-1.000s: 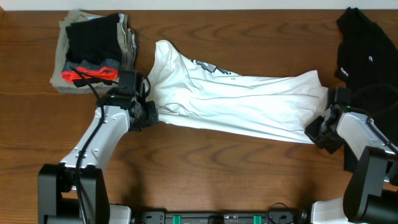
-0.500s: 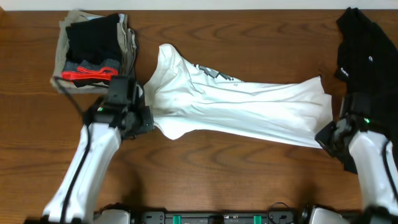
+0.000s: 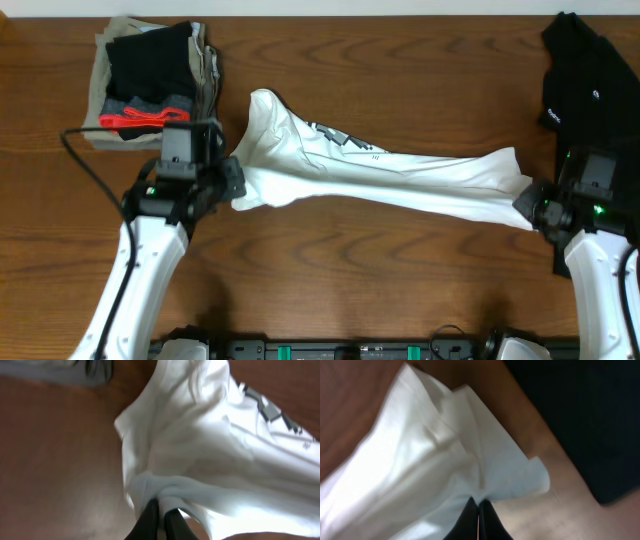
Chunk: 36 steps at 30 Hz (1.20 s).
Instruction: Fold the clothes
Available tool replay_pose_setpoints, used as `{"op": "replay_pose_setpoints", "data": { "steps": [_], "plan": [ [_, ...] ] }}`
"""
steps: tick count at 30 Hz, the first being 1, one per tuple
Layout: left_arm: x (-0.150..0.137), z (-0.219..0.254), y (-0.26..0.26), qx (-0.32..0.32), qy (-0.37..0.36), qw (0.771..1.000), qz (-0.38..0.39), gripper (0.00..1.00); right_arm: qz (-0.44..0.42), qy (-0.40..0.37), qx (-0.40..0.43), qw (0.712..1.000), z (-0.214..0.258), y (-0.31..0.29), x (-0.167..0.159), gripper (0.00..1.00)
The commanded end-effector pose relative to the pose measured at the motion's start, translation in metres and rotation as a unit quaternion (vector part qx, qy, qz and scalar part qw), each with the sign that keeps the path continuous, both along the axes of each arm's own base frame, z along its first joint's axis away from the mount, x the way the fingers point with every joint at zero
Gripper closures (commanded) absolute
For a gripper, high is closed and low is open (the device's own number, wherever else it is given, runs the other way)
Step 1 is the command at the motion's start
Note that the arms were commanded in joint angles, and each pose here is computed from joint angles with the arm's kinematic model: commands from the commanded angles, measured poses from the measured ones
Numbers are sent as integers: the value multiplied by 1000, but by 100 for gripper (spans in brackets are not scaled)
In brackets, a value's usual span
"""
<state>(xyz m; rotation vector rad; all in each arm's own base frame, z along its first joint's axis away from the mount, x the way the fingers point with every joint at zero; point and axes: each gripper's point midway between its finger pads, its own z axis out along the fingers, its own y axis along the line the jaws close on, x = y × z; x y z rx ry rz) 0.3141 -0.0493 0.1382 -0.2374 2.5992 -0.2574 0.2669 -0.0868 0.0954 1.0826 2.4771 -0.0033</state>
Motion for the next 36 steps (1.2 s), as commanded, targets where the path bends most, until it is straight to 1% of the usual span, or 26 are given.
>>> {"op": "replay_pose_setpoints", "data": {
  "steps": [1, 5, 8, 11, 14, 15, 16, 17, 18, 19, 20, 21, 22, 23, 26, 31, 33, 36],
  "plan": [
    [19, -8, 2, 12, -7, 1000, -1, 94, 15, -2, -6, 1000, -8, -5, 11, 99],
    [43, -22, -1, 15, -20, 1000, -8, 94, 30, -22, -14, 999, -16, -10, 35, 99],
    [56, -34, -2, 16, -22, 1000, -9, 94, 39, -34, -14, 999, -23, -12, 49, 99],
    [64, -48, -3, 16, -17, 1000, -9, 94, 46, -41, -8, 998, -31, -11, 60, 99],
    [68, -59, -3, 17, -10, 1000, -9, 94, 51, -38, 4, 998, -42, -8, 65, 99],
    [68, -61, -3, 17, -7, 1000, -9, 94, 51, -34, 5, 998, -45, -8, 65, 97],
    [69, -63, -3, 17, -5, 1000, -9, 94, 51, -29, 6, 998, -48, -8, 65, 92],
    [69, -66, -3, 18, -3, 1000, -9, 94, 51, -25, 8, 998, -52, -8, 64, 82],
    [69, -67, -4, 18, -2, 1000, -9, 87, 51, -22, 9, 998, -54, -8, 64, 64],
    [69, -67, -4, 18, -2, 1000, -9, 64, 51, -20, 10, 998, -55, -8, 64, 46],
    [70, -67, -4, 18, -2, 1000, -9, 46, 53, -19, 9, 998, -56, -8, 64, 37],
    [70, -67, -4, 18, -3, 1000, -9, 23, 58, -20, 5, 998, -55, -8, 65, 32],
    [70, -67, -4, 18, -4, 1000, -9, 5, 64, -23, 2, 998, -54, -9, 66, 26],
    [71, -67, -4, 18, -5, 1000, -10, 2, 65, -24, 1, 998, -54, -9, 66, 24],
    [72, -65, -4, 23, -10, 1000, -19, 2, 67, -26, -1, 997, -48, -9, 67, 21],
    [71, -52, -3, 24, -9, 999, -20, 2, 81, -13, -4, 997, -21, -8, 62, 21],
    [68, -41, -3, 25, -2, 999, -20, 2, 109, -8, -17, 994, -10, -8, 62, 22],
    [63, -25, 0, 38, 5, 999, -29, 2, 159, 1, -39, 987, -8, -8, 63, 28]
  ]
}}
